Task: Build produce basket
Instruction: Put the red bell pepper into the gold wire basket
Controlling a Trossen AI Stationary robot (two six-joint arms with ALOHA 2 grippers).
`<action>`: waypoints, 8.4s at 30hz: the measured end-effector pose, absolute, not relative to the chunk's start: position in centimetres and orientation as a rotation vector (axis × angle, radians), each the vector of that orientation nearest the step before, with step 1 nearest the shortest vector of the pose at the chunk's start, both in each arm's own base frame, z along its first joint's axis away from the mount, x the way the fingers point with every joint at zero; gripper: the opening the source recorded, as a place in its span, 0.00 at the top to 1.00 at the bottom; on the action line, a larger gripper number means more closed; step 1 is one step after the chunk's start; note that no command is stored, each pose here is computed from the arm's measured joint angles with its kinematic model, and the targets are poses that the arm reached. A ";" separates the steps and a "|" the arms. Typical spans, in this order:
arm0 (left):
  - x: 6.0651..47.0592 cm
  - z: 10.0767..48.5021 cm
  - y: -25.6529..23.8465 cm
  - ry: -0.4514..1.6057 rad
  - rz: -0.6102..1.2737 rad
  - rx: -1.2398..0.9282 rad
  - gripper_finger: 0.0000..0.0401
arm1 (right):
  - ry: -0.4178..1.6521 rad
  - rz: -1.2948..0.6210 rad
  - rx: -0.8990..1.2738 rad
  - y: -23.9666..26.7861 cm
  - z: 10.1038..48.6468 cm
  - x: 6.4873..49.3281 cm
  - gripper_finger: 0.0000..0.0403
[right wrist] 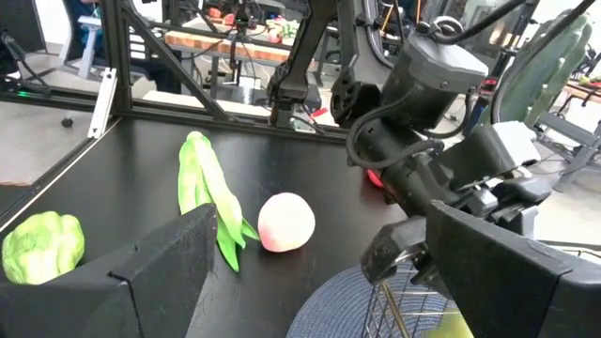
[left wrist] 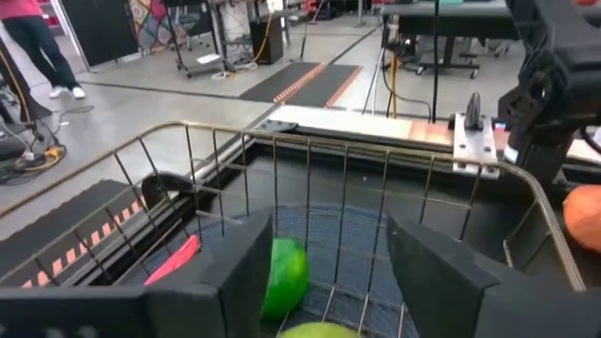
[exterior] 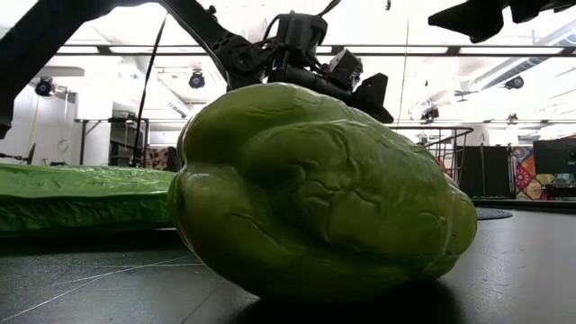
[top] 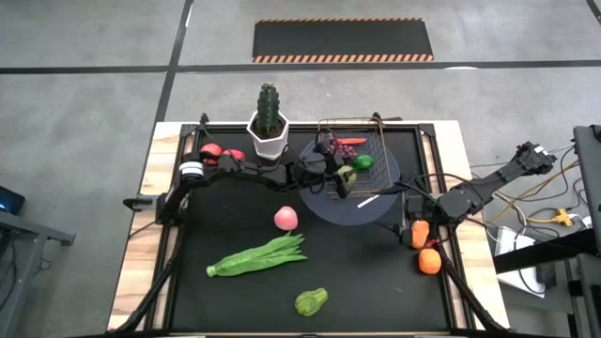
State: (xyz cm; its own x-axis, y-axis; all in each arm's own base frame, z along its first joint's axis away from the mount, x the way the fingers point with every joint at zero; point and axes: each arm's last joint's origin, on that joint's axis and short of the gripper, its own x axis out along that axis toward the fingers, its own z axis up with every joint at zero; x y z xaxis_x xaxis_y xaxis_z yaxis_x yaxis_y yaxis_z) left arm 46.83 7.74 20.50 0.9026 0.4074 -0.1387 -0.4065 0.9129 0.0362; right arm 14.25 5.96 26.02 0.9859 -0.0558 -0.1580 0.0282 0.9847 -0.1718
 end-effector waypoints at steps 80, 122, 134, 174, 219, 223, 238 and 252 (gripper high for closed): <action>15.3 28.5 0.2 0.153 0.773 0.273 0.69 | 0.791 -0.218 -0.226 3.6 31.6 32.5 0.10; 18.1 23.5 16.0 1.486 0.293 0.121 0.38 | 0.753 -0.152 -0.071 3.7 28.6 27.8 0.10; 16.9 24.7 14.9 1.484 0.292 0.080 0.25 | 0.755 -0.148 -0.071 3.7 28.6 27.8 0.10; 16.5 20.4 17.2 1.334 0.308 0.125 0.25 | 0.765 -0.099 -0.054 3.9 28.5 27.8 0.10; 14.5 30.5 8.0 0.753 0.236 0.016 0.44 | 0.667 -0.015 -0.099 4.1 27.0 28.3 0.10; 14.7 31.7 5.4 0.521 0.126 0.095 0.44 | 0.564 0.046 -0.118 4.5 25.5 28.5 0.10; 19.1 28.3 0.3 -0.384 -0.129 0.226 0.44 | -0.021 0.061 -0.093 4.7 22.6 27.6 0.10; 25.9 24.2 -1.2 -0.572 -0.193 0.173 0.42 | -0.167 -0.071 -0.230 5.3 22.5 30.3 0.10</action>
State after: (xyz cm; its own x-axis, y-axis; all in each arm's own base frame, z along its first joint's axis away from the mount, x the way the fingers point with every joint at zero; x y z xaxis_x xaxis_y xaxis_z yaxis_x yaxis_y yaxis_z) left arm 25.86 -1.24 24.18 0.8236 -0.2282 0.5192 0.1324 0.9675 0.2152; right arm 30.34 5.26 22.55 0.9836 -0.0508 0.1732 0.0891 0.9712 -0.2211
